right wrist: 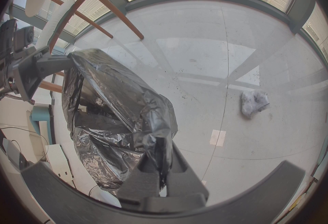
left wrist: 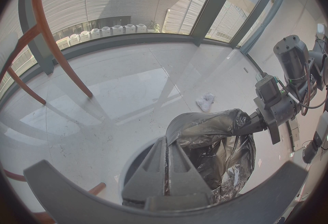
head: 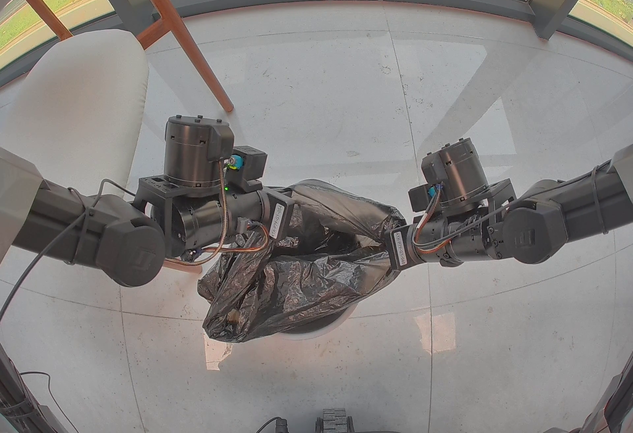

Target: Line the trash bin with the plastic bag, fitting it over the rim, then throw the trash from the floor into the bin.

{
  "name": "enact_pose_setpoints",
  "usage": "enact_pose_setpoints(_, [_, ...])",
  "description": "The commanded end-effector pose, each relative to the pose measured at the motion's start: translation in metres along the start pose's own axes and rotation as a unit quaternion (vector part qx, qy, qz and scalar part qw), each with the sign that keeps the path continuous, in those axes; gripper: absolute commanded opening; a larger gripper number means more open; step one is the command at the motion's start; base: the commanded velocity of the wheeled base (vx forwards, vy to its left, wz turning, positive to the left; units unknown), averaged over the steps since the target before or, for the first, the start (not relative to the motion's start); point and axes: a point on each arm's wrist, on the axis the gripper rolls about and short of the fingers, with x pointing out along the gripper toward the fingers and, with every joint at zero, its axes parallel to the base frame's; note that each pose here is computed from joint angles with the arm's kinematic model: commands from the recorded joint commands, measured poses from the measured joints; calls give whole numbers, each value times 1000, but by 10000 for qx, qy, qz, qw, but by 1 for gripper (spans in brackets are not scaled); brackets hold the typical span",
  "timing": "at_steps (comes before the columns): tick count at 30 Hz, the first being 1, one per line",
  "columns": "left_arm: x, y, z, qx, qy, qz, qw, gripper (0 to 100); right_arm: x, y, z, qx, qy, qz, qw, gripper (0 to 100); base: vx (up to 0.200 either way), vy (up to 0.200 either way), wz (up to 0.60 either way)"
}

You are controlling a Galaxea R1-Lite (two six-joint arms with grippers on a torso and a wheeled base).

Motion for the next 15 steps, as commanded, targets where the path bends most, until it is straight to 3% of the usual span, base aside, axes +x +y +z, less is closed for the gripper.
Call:
enact_pose_setpoints(1, [7, -10, -8, 47, 145, -126, 9998, 0, 10, -3, -12, -8, 219, 18, 9998, 0, 0, 0, 0])
enact_pose_setpoints(11, [13, -31, -32, 196, 548, -368, 9976, 0, 48, -7, -37, -112, 130, 25, 9998, 0, 0, 0, 0])
enact_pose_setpoints(15, [14, -30, -28, 178, 496, -355, 9980, 0, 48, -7, -38, -231, 153, 26, 9996, 0, 0, 0, 0])
